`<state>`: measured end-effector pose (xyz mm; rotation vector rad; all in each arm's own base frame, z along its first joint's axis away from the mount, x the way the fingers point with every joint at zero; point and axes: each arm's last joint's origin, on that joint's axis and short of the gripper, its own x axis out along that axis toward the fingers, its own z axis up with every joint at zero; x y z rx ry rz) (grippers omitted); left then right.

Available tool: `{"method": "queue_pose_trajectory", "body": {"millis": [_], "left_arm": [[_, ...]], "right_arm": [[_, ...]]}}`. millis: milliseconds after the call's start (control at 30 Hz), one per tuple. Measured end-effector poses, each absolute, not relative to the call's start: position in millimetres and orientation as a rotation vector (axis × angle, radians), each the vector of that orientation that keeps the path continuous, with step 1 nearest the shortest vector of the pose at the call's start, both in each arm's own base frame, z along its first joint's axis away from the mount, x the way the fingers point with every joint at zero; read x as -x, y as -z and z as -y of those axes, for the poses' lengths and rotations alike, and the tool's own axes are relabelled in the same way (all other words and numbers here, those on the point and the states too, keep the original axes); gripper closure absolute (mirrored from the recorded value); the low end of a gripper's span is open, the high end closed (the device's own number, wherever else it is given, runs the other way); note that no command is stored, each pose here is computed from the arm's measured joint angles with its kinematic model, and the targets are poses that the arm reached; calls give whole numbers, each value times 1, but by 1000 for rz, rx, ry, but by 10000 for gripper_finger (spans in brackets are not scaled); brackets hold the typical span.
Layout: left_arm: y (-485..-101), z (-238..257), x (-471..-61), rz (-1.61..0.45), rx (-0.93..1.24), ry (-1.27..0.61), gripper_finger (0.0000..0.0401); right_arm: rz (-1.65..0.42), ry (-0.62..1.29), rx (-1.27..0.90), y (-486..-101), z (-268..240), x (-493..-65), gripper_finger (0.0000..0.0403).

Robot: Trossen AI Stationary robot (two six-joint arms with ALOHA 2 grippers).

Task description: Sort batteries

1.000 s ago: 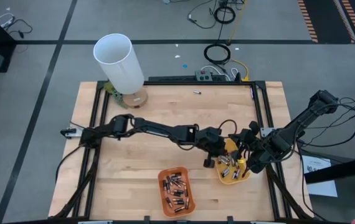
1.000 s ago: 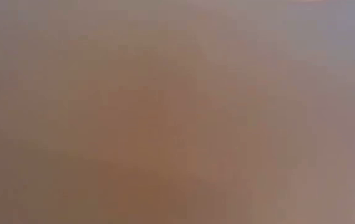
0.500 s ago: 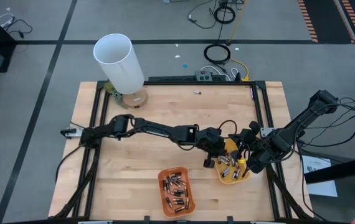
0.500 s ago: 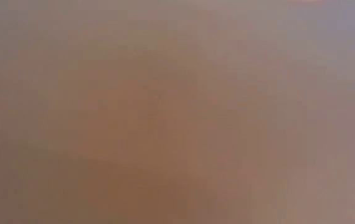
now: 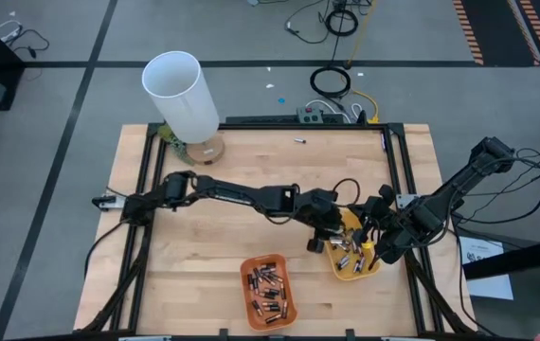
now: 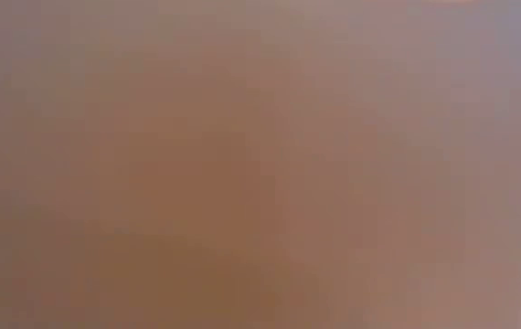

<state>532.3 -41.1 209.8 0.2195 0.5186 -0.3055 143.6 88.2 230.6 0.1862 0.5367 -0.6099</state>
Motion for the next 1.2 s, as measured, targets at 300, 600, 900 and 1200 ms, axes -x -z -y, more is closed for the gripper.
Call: {"method": "queue_pose_trajectory", "body": {"millis": [300,600,900,1200], "left_arm": [[-260,14,-493,-699,-311,323,245],[-211,-24,-478,-830,-238,297,245],[-183,-25,-477,-809,-330,192,244],[-162,-17,-487,-803,-269,195,244]], "right_arm": [[-557,582,-192,-230,-91,-143,403],[-557,561,-184,-230,-94,-142,403],[-556,558,-183,-230,-95,-142,403],[-553,556,-187,-230,-95,-143,403]]}}
